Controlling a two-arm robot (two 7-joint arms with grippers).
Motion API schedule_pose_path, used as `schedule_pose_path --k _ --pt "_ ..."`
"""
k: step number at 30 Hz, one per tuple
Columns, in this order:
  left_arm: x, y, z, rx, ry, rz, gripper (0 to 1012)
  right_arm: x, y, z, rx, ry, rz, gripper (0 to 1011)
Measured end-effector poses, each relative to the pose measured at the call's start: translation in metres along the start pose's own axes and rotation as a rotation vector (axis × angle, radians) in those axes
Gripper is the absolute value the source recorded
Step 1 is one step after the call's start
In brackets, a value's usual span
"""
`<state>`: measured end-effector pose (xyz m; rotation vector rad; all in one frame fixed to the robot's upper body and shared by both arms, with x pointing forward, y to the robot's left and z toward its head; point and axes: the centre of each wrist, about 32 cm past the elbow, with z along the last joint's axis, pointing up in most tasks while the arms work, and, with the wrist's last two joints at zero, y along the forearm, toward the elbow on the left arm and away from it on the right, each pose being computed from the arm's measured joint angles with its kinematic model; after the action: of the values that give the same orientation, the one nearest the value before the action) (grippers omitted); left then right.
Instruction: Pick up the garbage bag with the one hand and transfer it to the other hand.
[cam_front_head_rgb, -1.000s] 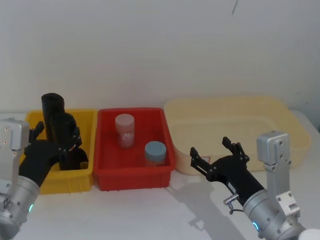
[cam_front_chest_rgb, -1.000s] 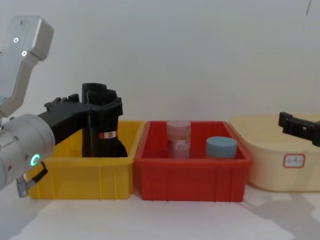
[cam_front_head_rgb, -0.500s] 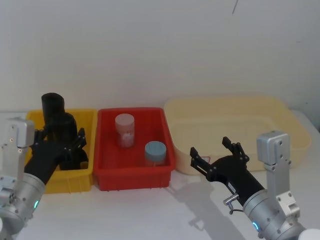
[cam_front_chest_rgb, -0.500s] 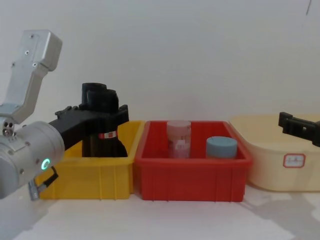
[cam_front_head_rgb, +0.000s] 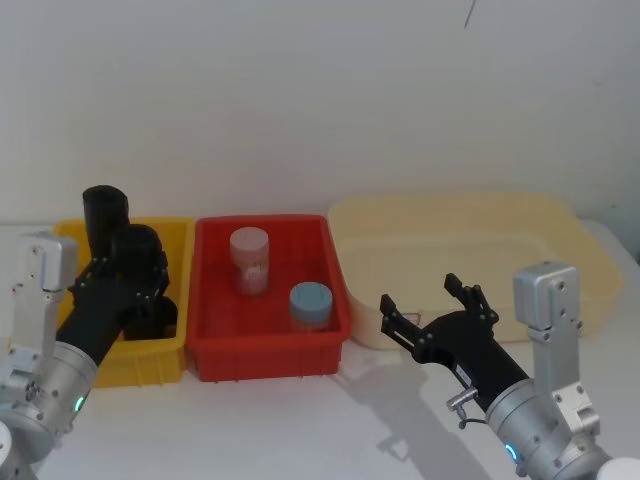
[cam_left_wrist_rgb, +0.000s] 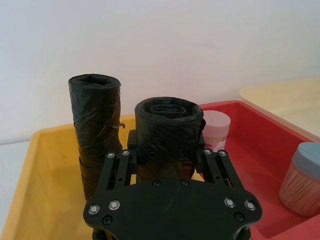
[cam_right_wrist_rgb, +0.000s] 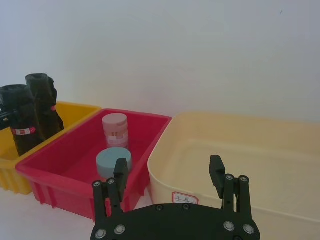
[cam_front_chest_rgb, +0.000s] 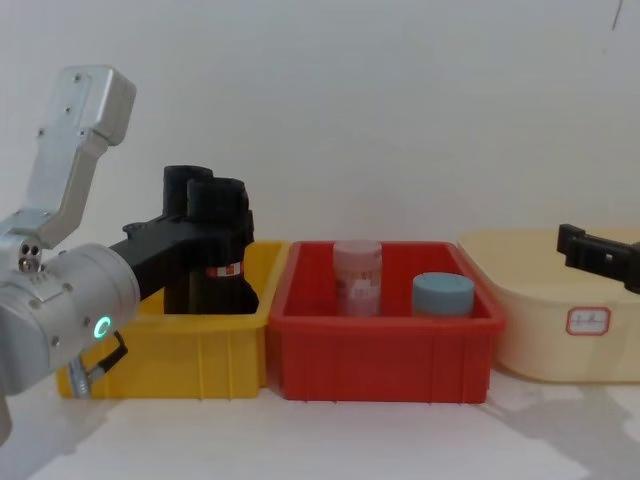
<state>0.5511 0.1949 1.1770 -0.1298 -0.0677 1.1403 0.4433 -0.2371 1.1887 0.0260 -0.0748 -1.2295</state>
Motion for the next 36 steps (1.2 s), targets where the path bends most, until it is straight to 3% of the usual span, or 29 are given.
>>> schedule_pose_path --k 7,12,15,18,19,22,28,36 --pt "-0.0002 -0.0006 0.0079 -0.021 -0.016 -0.001 543 0.0 0.0 0.0 0.0 0.0 0.0 1000" --pt "-0.0001 -0.0007 0.0228 -0.043 -0.048 -0.001 505 0.0 0.0 0.0 0.0 0.0 0.0 1001" --pt "0.0001 -0.0013 0.0354 -0.054 -0.074 -0.006 492 0.0 0.0 0.0 0.0 0.0 0.0 1000" --pt "0.0008 -0.0041 0.0546 -0.072 -0.11 -0.018 475 0.0 0.0 0.0 0.0 0.0 0.0 1000" --pt "0.0008 -0.0041 0.0546 -0.072 -0.11 -0.018 473 0.0 0.0 0.0 0.0 0.0 0.0 1000" --pt "0.0005 -0.0076 0.0711 -0.084 -0.139 -0.046 456 0.0 0.0 0.0 0.0 0.0 0.0 1001" --pt "-0.003 -0.0159 0.0945 -0.106 -0.171 -0.112 446 0.0 0.0 0.0 0.0 0.0 0.0 1000" --pt "-0.011 -0.0294 0.1132 -0.126 -0.182 -0.207 446 0.0 0.0 0.0 0.0 0.0 0.0 1001"
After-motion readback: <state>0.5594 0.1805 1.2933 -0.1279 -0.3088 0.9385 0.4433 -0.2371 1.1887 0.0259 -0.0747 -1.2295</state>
